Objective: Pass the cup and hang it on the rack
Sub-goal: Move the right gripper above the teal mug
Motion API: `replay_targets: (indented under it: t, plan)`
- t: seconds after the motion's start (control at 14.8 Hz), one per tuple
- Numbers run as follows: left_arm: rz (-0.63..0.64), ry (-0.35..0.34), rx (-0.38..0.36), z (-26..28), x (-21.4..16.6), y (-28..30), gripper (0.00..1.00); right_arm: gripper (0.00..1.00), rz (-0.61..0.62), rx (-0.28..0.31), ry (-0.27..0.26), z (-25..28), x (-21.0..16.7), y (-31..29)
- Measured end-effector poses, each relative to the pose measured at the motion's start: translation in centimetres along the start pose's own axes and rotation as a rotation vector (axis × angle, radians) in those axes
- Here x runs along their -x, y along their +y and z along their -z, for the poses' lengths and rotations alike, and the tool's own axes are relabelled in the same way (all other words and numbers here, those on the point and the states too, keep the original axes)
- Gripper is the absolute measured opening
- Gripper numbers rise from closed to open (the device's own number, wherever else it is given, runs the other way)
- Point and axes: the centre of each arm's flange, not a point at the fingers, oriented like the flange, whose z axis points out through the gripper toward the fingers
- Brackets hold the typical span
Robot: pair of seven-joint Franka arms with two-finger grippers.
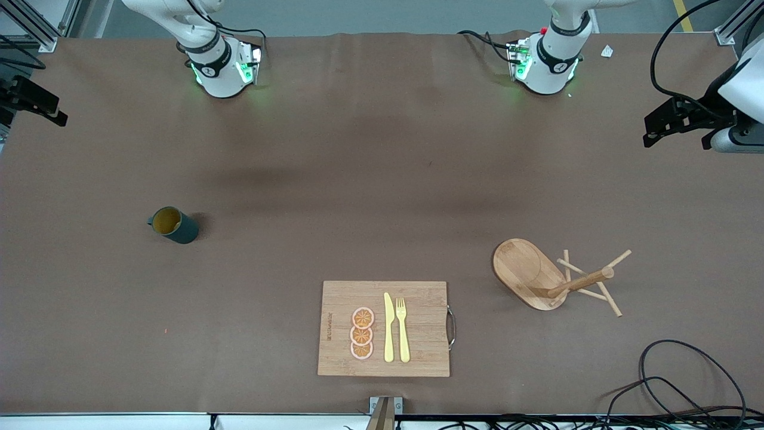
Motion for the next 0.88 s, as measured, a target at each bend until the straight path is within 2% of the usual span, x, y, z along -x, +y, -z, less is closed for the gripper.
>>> replay_targets:
  t: [0.2,0.4,0.74,0.88]
  plan:
    - [-0.001,0.0,0.0,0.0,0.0,0.1,1.0,1.0,-0.01,0.0,-0.012,-0.6,-0.4,0.5]
    - [-0.001,-0.001,0.0,0.0,0.0,0.1,1.0,1.0,-0.02,0.002,-0.042,-3.6,-3.0,1.0]
    - [-0.001,-0.001,0.0,0.0,0.0,0.1,1.0,1.0,0.023,0.006,-0.139,-12.9,-8.4,1.0]
    - [-0.001,-0.001,0.0,0.0,0.0,0.1,1.0,1.0,0.075,0.004,-0.142,-17.6,-9.5,1.0]
